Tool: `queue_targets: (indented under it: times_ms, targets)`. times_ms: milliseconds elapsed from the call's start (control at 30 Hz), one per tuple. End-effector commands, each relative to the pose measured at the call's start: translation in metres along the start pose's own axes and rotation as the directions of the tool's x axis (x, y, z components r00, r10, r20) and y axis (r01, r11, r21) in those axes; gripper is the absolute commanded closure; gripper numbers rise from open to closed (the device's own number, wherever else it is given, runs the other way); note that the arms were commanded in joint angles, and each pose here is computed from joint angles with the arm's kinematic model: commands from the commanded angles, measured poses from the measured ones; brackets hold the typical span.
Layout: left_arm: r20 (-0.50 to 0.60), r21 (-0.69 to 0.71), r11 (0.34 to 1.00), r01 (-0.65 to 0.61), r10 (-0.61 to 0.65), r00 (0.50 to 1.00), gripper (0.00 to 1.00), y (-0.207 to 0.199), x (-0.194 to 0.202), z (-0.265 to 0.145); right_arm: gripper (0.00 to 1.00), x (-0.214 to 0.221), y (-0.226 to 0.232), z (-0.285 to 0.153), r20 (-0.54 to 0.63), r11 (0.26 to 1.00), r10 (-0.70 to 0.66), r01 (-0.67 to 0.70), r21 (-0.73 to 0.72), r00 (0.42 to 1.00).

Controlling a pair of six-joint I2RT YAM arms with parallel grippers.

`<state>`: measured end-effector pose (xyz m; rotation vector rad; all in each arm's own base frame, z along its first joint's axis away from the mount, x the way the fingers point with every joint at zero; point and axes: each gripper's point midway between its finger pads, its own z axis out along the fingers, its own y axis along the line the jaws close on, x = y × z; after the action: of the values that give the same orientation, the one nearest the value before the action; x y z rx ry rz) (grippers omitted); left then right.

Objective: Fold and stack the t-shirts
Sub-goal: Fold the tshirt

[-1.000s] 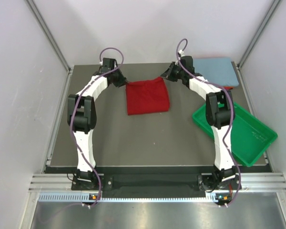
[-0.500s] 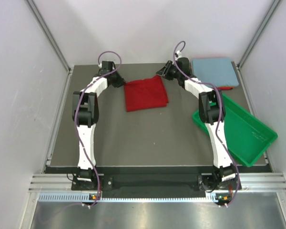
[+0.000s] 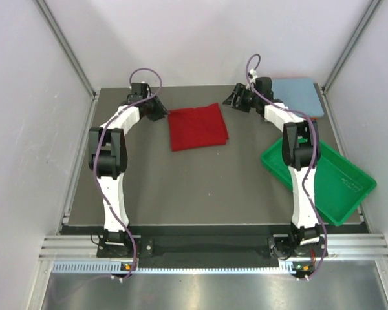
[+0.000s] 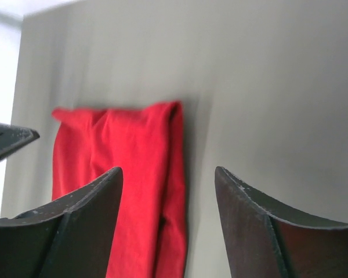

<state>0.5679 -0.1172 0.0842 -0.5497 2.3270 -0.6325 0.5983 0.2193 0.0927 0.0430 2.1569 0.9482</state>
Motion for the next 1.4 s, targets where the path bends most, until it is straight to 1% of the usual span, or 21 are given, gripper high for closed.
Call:
queue_targets:
  times_ms: [0, 100, 200, 333, 367, 433, 467, 500, 600, 633, 700, 733, 800, 900, 933, 1000, 1033, 1067, 1133, 1267, 1367]
  targets:
    - [-0.063, 0.231, 0.972, -0.033, 0.049, 0.997, 0.64, -0.048, 0.016, -0.015, 0.35, 0.013, 0.033, -0.018, -0.068, 0.991, -0.118, 0.112, -0.078, 0.991]
    - [-0.127, 0.295, 0.955, -0.014, 0.054, 0.99, 0.64, -0.049, 0.03, 0.002, 0.34, 0.034, 0.03, -0.016, -0.121, 0.989, -0.129, 0.119, -0.088, 0.984]
    - [-0.128, 0.287, 0.958, -0.029, 0.068, 0.989, 0.65, -0.043, 0.028, 0.021, 0.33, 0.048, 0.021, -0.012, -0.159, 0.991, -0.123, 0.111, -0.08, 0.98]
    - [-0.085, 0.197, 0.979, -0.055, 0.072, 0.994, 0.65, -0.022, 0.017, 0.042, 0.33, 0.067, 0.015, -0.011, -0.21, 0.992, -0.112, 0.095, -0.089, 0.971]
    - [-0.055, 0.184, 0.98, -0.075, 0.086, 0.995, 0.65, -0.023, 0.007, 0.043, 0.33, 0.072, 0.017, -0.01, -0.219, 0.991, -0.112, 0.093, -0.092, 0.969]
    - [-0.072, 0.111, 0.991, -0.074, 0.083, 0.994, 0.64, -0.005, 0.009, 0.054, 0.34, 0.082, 0.017, -0.012, -0.236, 0.992, -0.102, 0.081, -0.096, 0.966]
    - [-0.06, 0.114, 0.99, -0.082, 0.089, 0.994, 0.64, -0.008, 0.001, 0.054, 0.34, 0.089, 0.022, -0.012, -0.246, 0.991, -0.106, 0.082, -0.106, 0.963]
    - [-0.079, 0.101, 0.992, -0.073, 0.081, 0.994, 0.65, -0.004, 0.004, 0.054, 0.36, 0.089, 0.027, -0.014, -0.243, 0.991, -0.1, 0.075, -0.11, 0.965]
    - [-0.086, 0.09, 0.994, -0.061, 0.068, 0.994, 0.65, -0.001, 0.003, 0.049, 0.44, 0.098, 0.035, -0.019, -0.239, 0.992, -0.072, 0.045, -0.116, 0.968]
    - [-0.075, 0.089, 0.993, -0.075, 0.082, 0.994, 0.65, -0.007, -0.002, 0.037, 0.5, 0.105, 0.032, -0.021, -0.247, 0.994, -0.05, 0.025, -0.103, 0.968]
    - [-0.059, 0.045, 0.995, -0.087, 0.089, 0.994, 0.64, -0.009, -0.008, 0.016, 0.54, 0.102, 0.036, -0.025, -0.228, 0.995, -0.028, 0.005, -0.099, 0.973]
    - [-0.093, 0.006, 0.996, -0.09, 0.09, 0.992, 0.64, -0.002, 0.0, 0.007, 0.58, 0.111, 0.033, -0.028, -0.241, 0.996, -0.008, -0.012, -0.084, 0.97]
    - [-0.119, -0.026, 0.994, -0.109, 0.105, 0.987, 0.63, 0.001, 0.016, -0.015, 0.63, 0.11, 0.037, -0.033, -0.216, 0.995, 0.002, -0.022, -0.092, 0.976]
    - [-0.122, -0.003, 0.989, -0.146, 0.144, 0.982, 0.6, -0.004, 0.034, -0.043, 0.74, 0.111, 0.047, -0.036, -0.199, 0.993, 0.013, -0.037, -0.116, 0.98]
    - [-0.166, -0.024, 0.99, -0.137, 0.131, 0.977, 0.6, 0.012, 0.056, -0.044, 0.76, 0.111, 0.048, -0.037, -0.199, 0.992, 0.019, -0.043, -0.117, 0.98]
    - [-0.159, -0.002, 0.99, -0.138, 0.136, 0.978, 0.59, 0.013, 0.064, -0.052, 0.71, 0.109, 0.055, -0.039, -0.193, 0.991, 0.021, -0.046, -0.125, 0.981]
    - [-0.199, -0.001, 0.992, -0.123, 0.12, 0.973, 0.59, 0.02, 0.079, -0.053, 0.62, 0.11, 0.056, -0.041, -0.194, 0.991, 0.024, -0.049, -0.122, 0.981]
    - [-0.22, 0.007, 0.993, -0.119, 0.118, 0.968, 0.59, 0.021, 0.086, -0.054, 0.57, 0.109, 0.057, -0.042, -0.19, 0.992, 0.022, -0.046, -0.12, 0.981]
    - [-0.264, 0.035, 0.994, -0.104, 0.109, 0.958, 0.59, 0.02, 0.1, -0.057, 0.51, 0.11, 0.059, -0.047, -0.186, 0.994, 0.02, -0.04, -0.105, 0.982]
    - [-0.295, 0.097, 0.992, -0.075, 0.1, 0.95, 0.59, 0.019, 0.121, -0.055, 0.51, 0.119, 0.064, -0.055, -0.194, 0.995, 0.012, -0.031, -0.096, 0.981]
    - [-0.294, 0.106, 0.992, -0.069, 0.097, 0.951, 0.59, 0.021, 0.122, -0.05, 0.52, 0.129, 0.064, -0.057, -0.204, 0.995, 0.022, -0.042, -0.091, 0.979]
